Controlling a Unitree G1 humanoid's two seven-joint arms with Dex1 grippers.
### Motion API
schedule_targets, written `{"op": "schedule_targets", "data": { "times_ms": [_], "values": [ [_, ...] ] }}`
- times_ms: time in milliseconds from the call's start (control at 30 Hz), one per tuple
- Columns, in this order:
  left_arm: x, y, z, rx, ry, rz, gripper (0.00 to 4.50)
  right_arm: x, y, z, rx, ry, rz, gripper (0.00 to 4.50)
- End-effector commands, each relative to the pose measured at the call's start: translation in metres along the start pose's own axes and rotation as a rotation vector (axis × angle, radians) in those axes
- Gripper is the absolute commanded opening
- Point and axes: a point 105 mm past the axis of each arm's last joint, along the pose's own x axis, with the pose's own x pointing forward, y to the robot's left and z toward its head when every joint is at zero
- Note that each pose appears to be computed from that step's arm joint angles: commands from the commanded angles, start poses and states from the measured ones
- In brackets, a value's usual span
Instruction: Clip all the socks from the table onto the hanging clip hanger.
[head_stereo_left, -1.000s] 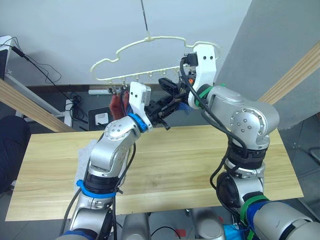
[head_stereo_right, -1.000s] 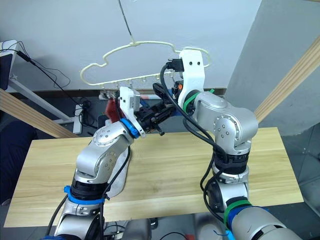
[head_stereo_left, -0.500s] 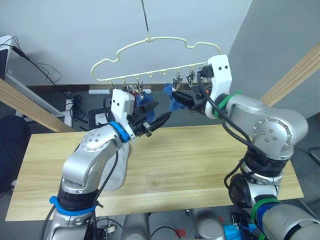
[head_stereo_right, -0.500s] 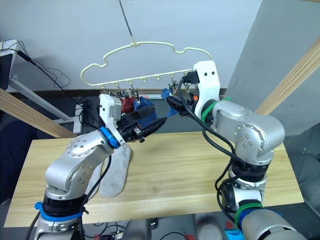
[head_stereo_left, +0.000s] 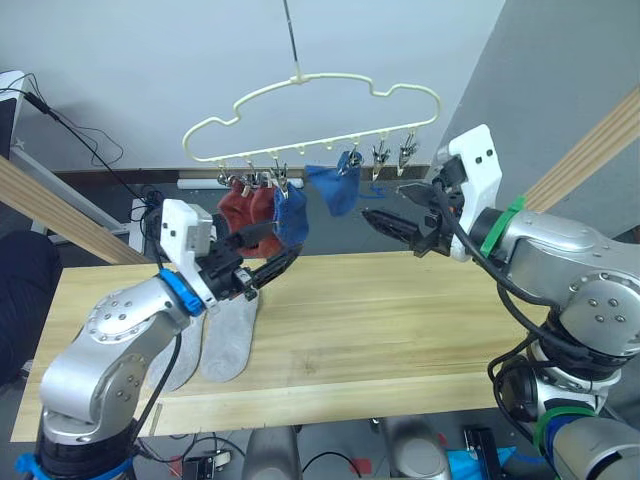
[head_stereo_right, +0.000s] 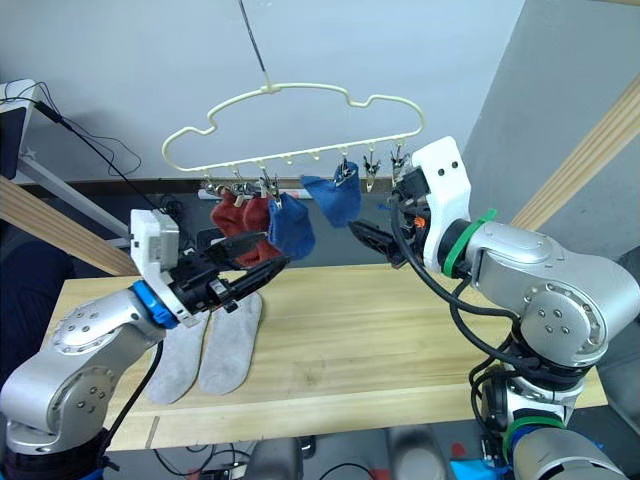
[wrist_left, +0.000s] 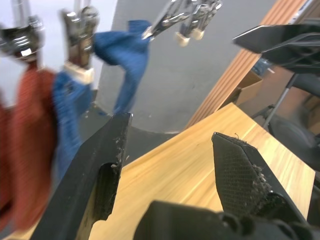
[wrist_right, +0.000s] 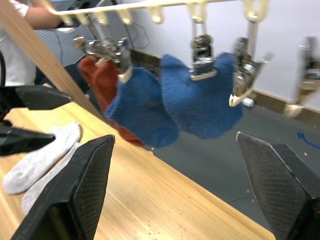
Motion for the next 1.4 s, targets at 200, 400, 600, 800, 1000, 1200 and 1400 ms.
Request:
{"op": "schedule_targets", "data": {
  "times_ms": [200, 400, 600, 800, 1000, 1200, 1400],
  "values": [
    [-0.024, 0.005, 0.018, 0.057, -0.057, 0.079, 2.93, -0.003, 0.004, 0.001, -0.023, -0.028, -0.039, 4.1],
    [-0.023, 0.0, 0.02, 0.049, -0.077, 0.089, 2.96, -0.002, 0.004, 0.004, -0.014, -0.053, -0.069, 3.17],
    [-0.025, -0.007, 0.022, 0.039, -0.066, 0.035, 2.96, -0.001, 0.004, 0.004, -0.009, -0.057, -0.082, 2.52],
    [-0.024, -0.026, 0.041, 0.027, -0.073, -0.179, 2.96, 0.003, 0.004, 0.002, 0.01, -0.058, -0.097, 2.52],
    [-0.021, -0.032, 0.051, 0.026, -0.052, -0.298, 2.96, 0.006, 0.001, 0.003, 0.028, -0.058, -0.123, 2.52],
    [-0.02, -0.038, 0.055, 0.085, -0.059, -0.37, 2.96, 0.007, -0.001, 0.005, 0.036, -0.064, -0.138, 2.52],
    [-0.019, -0.041, 0.049, 0.113, -0.044, -0.417, 2.96, 0.011, -0.002, 0.006, 0.057, -0.072, -0.165, 2.52]
  ]
}}
